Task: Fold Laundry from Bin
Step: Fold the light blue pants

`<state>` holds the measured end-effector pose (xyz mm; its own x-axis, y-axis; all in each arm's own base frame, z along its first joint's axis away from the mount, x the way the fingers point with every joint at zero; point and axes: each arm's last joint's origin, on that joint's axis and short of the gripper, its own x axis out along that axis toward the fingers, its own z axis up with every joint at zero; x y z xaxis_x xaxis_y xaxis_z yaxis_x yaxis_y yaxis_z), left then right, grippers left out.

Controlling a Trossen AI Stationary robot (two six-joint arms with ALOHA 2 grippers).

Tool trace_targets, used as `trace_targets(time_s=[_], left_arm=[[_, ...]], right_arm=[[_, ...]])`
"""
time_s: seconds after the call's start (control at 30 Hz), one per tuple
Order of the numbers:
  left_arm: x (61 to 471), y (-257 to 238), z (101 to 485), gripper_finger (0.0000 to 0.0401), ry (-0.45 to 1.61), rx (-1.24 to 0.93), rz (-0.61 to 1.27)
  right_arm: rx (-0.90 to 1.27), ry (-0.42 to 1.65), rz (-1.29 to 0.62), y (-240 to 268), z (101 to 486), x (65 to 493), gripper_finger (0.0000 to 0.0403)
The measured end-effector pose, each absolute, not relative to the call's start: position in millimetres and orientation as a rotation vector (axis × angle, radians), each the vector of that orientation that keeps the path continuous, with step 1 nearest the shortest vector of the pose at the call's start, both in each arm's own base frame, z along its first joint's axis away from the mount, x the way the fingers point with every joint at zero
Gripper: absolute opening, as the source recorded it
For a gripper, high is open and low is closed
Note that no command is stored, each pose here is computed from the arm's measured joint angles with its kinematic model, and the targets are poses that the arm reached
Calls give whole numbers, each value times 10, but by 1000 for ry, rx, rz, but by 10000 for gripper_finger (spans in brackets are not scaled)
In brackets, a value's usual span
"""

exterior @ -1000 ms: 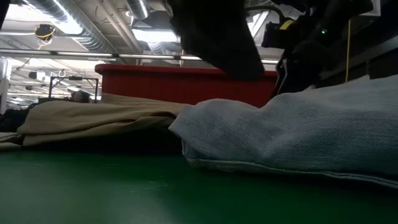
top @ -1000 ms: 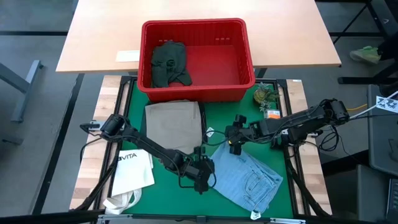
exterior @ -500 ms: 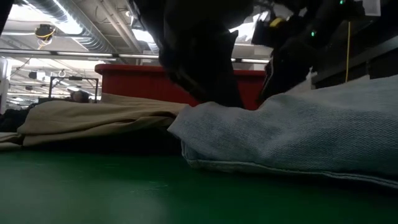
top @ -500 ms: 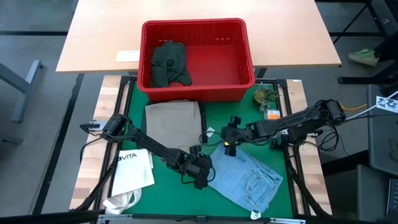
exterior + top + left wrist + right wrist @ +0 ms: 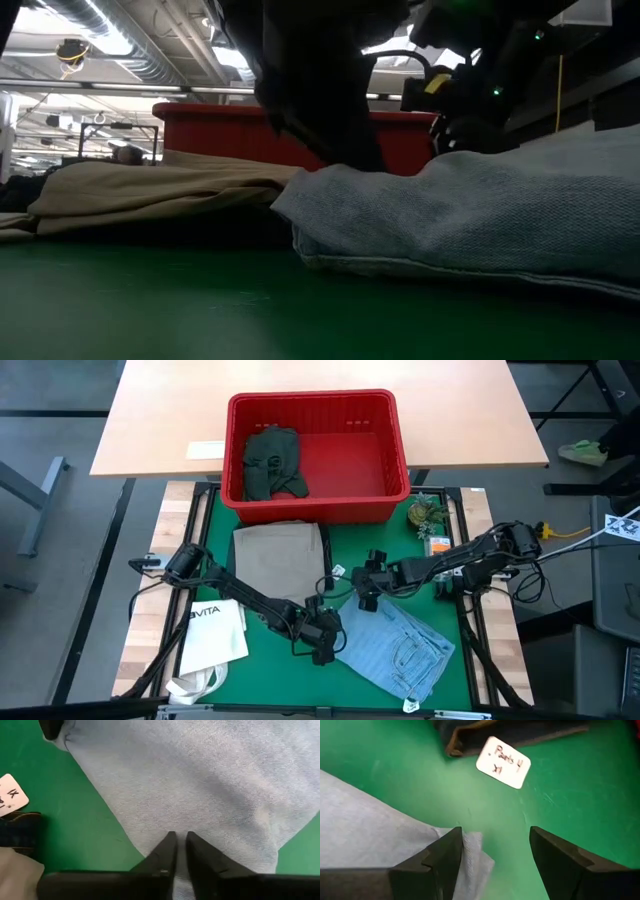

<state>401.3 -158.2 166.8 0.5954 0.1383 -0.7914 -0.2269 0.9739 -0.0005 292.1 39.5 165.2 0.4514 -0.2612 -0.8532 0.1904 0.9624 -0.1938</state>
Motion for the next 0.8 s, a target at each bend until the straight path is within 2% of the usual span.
trace_targets(time_s=[0.1, 0.4, 0.67, 0.8], left_arm=[[4011, -1588, 1665, 6, 921, -117, 193], [4034, -1612, 1454, 1, 979, -158, 203], [4021, -1643, 1413, 1, 995, -166, 201], [4013, -1654, 1408, 0, 1003, -169, 193]], right_arm=[[-88, 1082, -300, 388, 1646, 2903, 232], [-115, 1158, -336, 368, 1618, 2825, 232], [-141, 1214, -344, 357, 1606, 2768, 232], [-205, 1209, -326, 350, 1778, 2773, 232]])
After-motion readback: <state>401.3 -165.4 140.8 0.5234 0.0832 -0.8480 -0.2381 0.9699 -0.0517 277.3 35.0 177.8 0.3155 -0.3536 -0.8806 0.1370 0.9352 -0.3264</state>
